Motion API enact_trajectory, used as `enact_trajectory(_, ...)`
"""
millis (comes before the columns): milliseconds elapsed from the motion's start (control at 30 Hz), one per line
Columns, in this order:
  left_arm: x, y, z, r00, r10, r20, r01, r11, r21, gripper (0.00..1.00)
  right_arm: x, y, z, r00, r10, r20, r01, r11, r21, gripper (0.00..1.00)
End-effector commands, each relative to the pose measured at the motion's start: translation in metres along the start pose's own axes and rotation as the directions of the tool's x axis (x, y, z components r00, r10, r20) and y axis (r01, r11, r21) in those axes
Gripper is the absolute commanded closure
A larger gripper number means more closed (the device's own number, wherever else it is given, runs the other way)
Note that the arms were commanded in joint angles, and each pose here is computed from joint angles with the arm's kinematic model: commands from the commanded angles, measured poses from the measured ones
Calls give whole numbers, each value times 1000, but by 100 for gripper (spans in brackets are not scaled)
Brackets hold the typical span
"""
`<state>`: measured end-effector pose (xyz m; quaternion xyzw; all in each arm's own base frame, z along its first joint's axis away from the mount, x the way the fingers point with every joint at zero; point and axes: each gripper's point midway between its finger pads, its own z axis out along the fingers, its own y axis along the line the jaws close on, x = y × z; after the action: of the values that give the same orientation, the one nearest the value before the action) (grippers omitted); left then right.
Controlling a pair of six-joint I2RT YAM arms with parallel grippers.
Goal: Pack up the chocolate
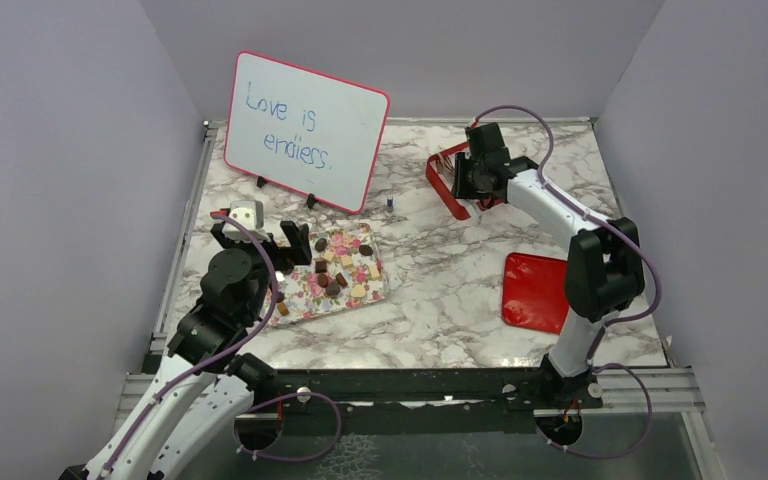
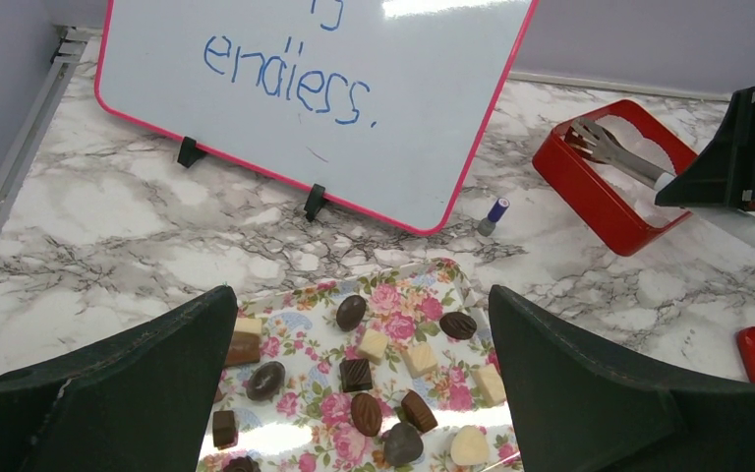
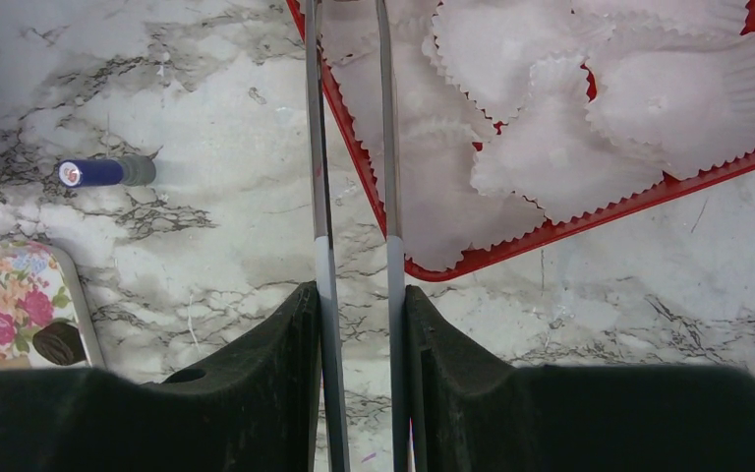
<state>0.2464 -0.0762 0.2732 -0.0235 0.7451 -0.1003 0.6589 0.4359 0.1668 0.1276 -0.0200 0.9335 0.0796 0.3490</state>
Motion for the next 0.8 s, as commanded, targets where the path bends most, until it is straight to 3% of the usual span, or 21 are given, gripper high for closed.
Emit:
enact_trajectory(0,-5,-5,0,1000,2,20,-3,1000,29,1,-28,5,5,997,10,72,-8,1000,-26,75)
enact_trajectory(767,0,-5,4,1000,9,1,-9,1000,21,1,-34,-4,-4,997,-22,69,21,1000,14,59)
